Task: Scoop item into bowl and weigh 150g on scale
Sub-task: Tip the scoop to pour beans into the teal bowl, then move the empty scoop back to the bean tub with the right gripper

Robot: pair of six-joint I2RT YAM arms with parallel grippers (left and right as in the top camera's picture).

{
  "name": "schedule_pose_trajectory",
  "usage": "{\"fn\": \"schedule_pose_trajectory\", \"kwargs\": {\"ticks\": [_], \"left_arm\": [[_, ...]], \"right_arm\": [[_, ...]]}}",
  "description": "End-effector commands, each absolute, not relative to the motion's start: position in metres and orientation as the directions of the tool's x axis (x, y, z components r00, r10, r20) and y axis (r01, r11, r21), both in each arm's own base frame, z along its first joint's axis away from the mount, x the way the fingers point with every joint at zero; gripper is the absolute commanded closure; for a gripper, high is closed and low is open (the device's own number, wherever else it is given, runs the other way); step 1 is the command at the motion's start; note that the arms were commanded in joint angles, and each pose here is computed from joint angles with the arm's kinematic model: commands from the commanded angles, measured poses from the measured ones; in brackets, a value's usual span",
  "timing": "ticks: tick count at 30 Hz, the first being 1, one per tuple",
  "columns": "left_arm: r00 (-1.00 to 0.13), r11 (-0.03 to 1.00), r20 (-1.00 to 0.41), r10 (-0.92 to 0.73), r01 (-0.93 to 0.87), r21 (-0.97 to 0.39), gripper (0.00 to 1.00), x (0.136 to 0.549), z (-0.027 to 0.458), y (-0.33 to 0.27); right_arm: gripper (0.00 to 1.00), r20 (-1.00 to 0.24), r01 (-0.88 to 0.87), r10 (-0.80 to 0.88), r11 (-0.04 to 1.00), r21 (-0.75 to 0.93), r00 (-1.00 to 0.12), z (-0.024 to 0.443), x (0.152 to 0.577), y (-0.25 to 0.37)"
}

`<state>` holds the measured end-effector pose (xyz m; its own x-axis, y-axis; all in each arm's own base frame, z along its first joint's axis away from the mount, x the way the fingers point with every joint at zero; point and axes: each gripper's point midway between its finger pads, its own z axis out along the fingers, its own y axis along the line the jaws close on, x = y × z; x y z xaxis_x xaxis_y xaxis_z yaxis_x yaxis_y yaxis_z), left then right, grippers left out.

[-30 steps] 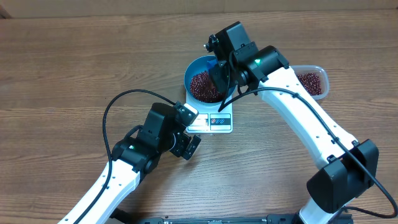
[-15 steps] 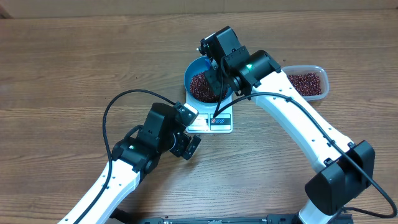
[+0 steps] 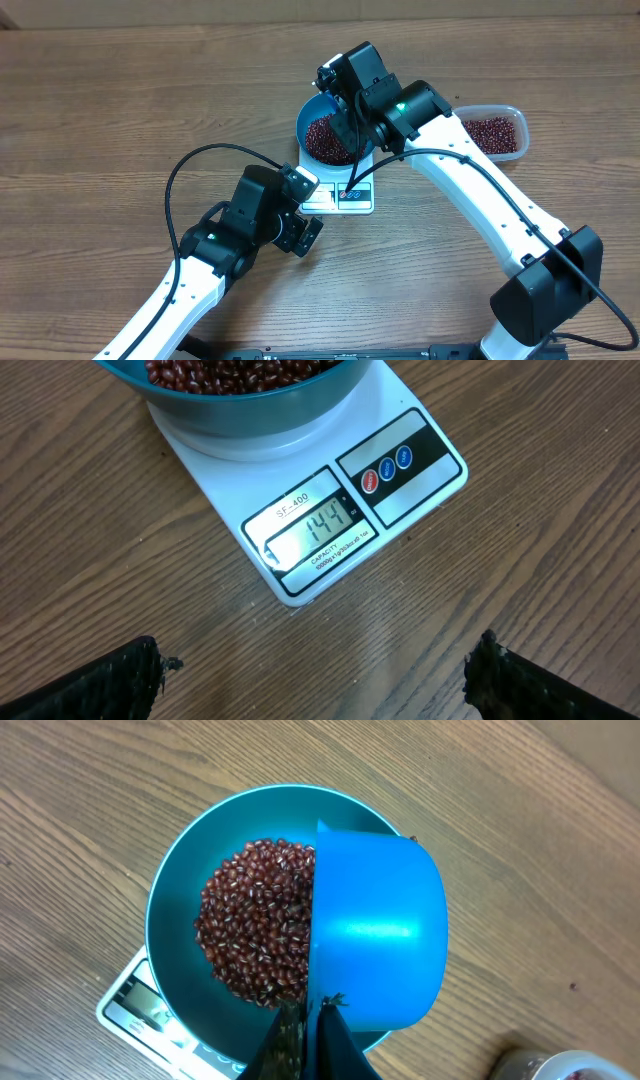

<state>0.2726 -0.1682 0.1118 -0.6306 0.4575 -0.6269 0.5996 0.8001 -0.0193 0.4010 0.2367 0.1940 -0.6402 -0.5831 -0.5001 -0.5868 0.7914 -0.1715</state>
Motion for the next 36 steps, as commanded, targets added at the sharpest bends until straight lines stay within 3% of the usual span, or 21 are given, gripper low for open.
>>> {"fn": "schedule_pose_trajectory", "kwargs": {"ticks": [1,19,23,30,36], "left_arm": [[-0.646,0.815,-0.624,0.438,0.579,-0.028,0.00,0.274,0.111,-0.166],[-0.646,0.815,-0.624,0.438,0.579,-0.028,0.00,0.274,0.111,-0.166],[-0.646,0.815,-0.624,0.438,0.579,-0.028,0.00,0.274,0.111,-0.166],[-0.646,0.815,-0.624,0.438,0.579,-0.028,0.00,0.274,0.111,-0.166],[-0.647,0.815,-0.624,0.438,0.579,-0.028,0.00,0.274,0.111,-0.166]], "right_arm": [[0.96,-0.561,-0.610,-0.615,0.759,-0.229,-0.554,0.229,0.406,0.238],[0.96,-0.576,-0.609,-0.567,0.780,-0.145,-0.589,0.229,0.405,0.236],[0.96,-0.624,-0.586,-0.513,0.803,-0.107,-0.589,0.248,0.407,0.228],[0.96,-0.751,-0.562,-0.300,0.820,0.112,-0.588,0.311,0.408,0.171],[0.96,-0.733,-0.402,-0.114,0.886,0.230,-0.671,0.315,0.417,0.075]]}}
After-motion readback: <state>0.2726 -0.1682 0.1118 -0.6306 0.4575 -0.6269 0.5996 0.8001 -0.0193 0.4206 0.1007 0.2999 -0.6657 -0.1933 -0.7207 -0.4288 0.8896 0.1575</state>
